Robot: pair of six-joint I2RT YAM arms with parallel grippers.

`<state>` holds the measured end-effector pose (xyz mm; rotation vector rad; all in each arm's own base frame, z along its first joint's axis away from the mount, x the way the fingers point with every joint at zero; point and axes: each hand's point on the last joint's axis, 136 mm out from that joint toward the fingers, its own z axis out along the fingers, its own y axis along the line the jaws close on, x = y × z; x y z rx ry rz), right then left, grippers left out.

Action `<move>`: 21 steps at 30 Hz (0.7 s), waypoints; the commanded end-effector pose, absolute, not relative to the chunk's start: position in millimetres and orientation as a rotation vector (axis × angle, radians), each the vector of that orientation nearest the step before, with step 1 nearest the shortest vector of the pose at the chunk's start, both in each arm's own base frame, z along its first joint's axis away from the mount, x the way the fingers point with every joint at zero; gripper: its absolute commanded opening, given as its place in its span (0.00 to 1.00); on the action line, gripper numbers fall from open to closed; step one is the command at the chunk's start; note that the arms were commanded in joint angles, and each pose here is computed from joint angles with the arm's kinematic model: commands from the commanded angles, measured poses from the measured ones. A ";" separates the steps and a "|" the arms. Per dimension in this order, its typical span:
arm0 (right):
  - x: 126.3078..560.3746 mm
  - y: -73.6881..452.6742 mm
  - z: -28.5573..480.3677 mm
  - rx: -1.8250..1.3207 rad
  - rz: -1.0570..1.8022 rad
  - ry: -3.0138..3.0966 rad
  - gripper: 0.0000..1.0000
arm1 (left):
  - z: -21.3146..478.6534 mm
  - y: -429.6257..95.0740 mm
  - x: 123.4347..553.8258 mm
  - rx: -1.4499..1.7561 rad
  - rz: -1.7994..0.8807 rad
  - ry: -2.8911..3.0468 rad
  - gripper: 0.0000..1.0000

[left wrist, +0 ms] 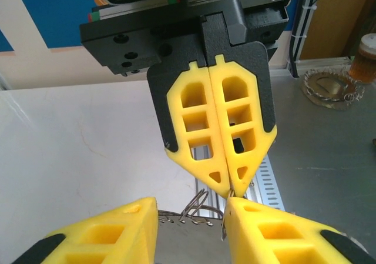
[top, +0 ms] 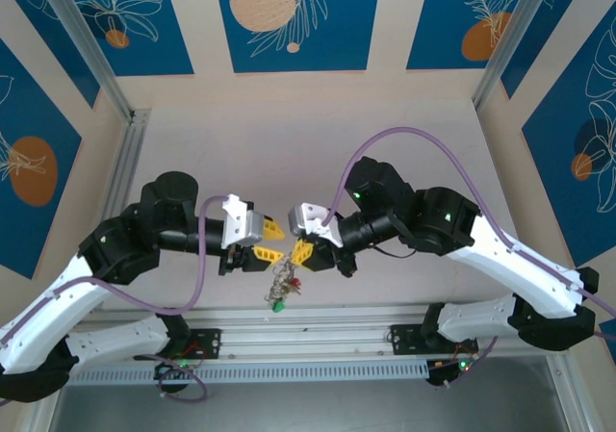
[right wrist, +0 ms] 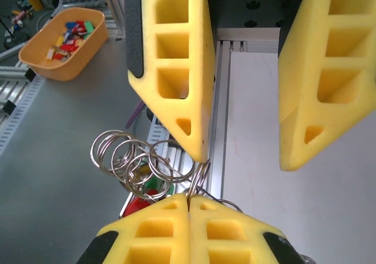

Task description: Put the keys on the keyring

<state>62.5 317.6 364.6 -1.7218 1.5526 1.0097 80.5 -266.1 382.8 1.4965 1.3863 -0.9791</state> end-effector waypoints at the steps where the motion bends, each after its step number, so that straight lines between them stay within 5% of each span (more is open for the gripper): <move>1: 66.6 324.6 381.1 -1.717 0.964 1.485 0.00 | 382.2 -264.8 70.7 1.556 -1.008 1.373 0.36; 10: 70.8 333.1 379.6 -1.738 0.898 1.491 0.00 | 373.8 -262.7 69.6 1.589 -1.001 1.419 0.36; 21: 75.5 336.4 377.8 -1.744 0.862 1.494 0.00 | 369.1 -256.6 68.4 1.601 -0.977 1.451 0.22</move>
